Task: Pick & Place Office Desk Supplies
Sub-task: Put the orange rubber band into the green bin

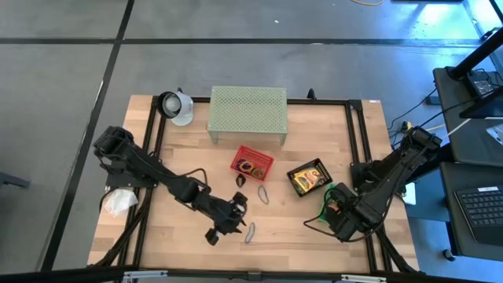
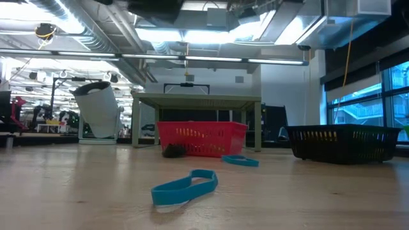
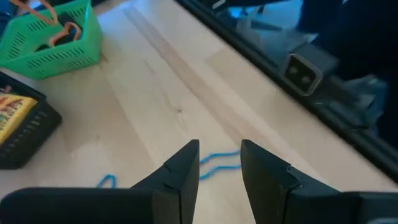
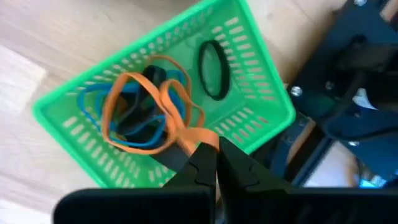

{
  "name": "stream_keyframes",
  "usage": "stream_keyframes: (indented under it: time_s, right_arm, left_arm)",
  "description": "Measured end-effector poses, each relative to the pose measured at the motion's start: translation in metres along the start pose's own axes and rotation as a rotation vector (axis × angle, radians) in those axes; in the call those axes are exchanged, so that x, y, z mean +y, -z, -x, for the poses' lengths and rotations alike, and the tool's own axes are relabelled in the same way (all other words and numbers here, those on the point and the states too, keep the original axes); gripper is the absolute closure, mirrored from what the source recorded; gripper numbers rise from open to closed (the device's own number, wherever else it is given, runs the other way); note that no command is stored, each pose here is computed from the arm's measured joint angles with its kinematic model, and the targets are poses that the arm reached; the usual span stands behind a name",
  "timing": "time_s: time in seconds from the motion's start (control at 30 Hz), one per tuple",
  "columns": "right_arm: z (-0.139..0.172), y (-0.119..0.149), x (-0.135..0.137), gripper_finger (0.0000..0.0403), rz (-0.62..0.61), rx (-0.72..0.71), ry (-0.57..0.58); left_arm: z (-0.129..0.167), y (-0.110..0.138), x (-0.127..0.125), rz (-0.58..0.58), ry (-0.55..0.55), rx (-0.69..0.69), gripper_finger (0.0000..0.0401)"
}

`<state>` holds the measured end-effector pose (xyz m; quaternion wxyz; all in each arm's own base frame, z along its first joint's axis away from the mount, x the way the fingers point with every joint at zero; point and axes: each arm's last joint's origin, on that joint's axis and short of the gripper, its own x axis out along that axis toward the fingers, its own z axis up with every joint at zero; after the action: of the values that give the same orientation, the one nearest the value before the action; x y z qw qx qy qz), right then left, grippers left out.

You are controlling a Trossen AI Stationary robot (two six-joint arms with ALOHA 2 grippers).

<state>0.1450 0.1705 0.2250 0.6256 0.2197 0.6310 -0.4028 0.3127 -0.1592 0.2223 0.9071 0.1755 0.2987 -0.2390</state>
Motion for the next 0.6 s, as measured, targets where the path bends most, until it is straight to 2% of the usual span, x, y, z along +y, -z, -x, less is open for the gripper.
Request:
stream_keyframes:
  time_s: [0.27, 0.4, 0.53, 0.6]
  right_arm:
    - [-0.001, -0.009, 0.004, 0.0403, -0.011, -0.030, -0.025]
    - [-0.001, -0.014, 0.005, 0.0403, 0.008, -0.026, -0.024]
    - [-0.001, -0.017, 0.007, 0.0395, 0.038, -0.021, -0.040]
    - [-0.001, -0.017, 0.007, 0.0390, 0.055, -0.021, -0.041]
  left_arm:
    - [-0.038, -0.004, 0.010, -0.070, 0.004, 0.173, 0.0290]
    - [-0.054, -0.003, 0.009, -0.149, 0.061, 0.287, 0.0289]
    - [-0.064, -0.004, 0.008, -0.209, 0.131, 0.323, 0.0289]
    - [-0.067, -0.006, 0.007, -0.232, 0.167, 0.298, 0.0287]
